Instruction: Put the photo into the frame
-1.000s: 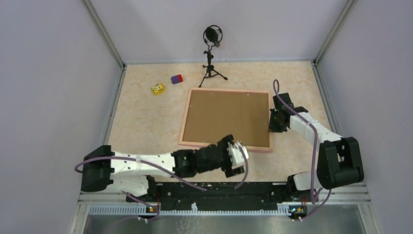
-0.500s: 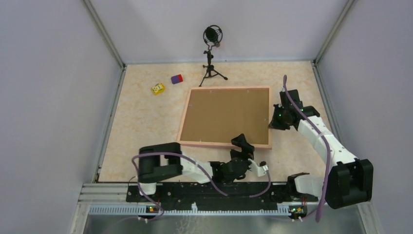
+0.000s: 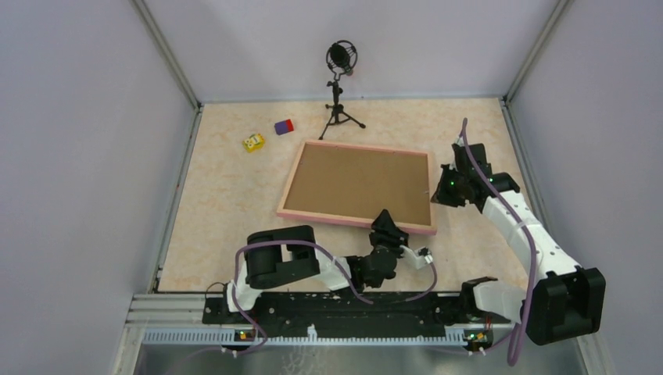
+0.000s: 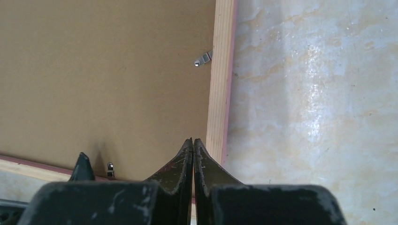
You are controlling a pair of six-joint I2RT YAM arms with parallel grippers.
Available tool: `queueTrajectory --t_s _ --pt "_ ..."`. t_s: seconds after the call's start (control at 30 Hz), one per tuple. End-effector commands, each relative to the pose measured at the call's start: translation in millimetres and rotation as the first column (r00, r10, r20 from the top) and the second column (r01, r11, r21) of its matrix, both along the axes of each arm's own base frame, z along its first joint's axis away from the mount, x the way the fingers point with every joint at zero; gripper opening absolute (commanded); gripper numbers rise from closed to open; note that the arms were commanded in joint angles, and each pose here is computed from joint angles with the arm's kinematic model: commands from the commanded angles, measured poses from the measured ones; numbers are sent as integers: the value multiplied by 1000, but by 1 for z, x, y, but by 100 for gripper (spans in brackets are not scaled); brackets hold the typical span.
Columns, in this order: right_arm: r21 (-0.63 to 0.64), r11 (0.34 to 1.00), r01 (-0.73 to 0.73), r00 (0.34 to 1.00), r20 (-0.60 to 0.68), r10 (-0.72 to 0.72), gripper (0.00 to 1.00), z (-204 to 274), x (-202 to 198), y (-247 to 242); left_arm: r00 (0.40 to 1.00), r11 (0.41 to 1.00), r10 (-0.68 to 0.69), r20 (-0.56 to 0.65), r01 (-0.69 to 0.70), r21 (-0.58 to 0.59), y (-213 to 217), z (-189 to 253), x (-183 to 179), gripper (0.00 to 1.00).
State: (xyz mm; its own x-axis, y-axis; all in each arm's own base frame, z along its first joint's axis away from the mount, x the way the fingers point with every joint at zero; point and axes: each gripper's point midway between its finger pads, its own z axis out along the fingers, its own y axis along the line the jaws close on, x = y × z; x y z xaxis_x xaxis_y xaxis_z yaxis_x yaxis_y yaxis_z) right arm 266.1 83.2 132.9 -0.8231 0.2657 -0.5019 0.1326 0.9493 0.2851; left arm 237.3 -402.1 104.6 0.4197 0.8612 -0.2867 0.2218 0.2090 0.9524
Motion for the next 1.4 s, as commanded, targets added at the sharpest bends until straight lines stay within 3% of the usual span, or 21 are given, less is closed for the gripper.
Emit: queueTrajectory --t_s 0.0,0.2,0.27,0.37,0.5,0.7,0.8,0.9,1.0,1.17,1.27,1.37 --pt "61 998 4 994 105 -11 0 29 13 8 1000 989 14 8 -12 -150 -7 39 6 36" --pt "20 994 107 971 215 -108 1 61 19 -13 999 980 31 -14 -33 -194 -8 67 4 11" --pt "21 990 139 944 298 -139 21 88 22 -20 999 975 30 -26 -35 -221 -7 85 -1 0" --pt "27 989 143 886 442 -140 44 138 22 -27 999 956 10 -46 -23 -293 -8 125 -14 0" --pt "35 973 230 749 631 -200 56 215 11 -52 977 906 -70 -201 -22 -423 -11 176 -26 0" --pt "164 952 257 500 821 -277 63 318 -27 -71 927 739 -234 -294 -27 -673 -5 262 -38 0" --pt "193 948 253 442 848 -291 64 338 -36 -74 893 634 -327 -308 -35 -773 -2 297 -39 0" --pt "200 947 252 438 849 -296 64 341 -39 -74 833 523 -415 -367 -111 -845 5 310 -28 0" --pt "200 949 244 454 841 -294 64 335 -37 -72 764 369 -498 -410 -240 -898 24 316 -5 0" --pt "191 954 233 493 822 -285 64 321 -31 -67 646 131 -658 -387 -408 -904 66 317 31 0" --pt "184 956 230 516 810 -280 64 311 -26 -64 601 53 -711 -365 -473 -880 87 309 45 0" --pt "181 959 220 536 798 -274 64 302 -21 -61 543 33 -761 -356 -515 -856 91 301 48 0"
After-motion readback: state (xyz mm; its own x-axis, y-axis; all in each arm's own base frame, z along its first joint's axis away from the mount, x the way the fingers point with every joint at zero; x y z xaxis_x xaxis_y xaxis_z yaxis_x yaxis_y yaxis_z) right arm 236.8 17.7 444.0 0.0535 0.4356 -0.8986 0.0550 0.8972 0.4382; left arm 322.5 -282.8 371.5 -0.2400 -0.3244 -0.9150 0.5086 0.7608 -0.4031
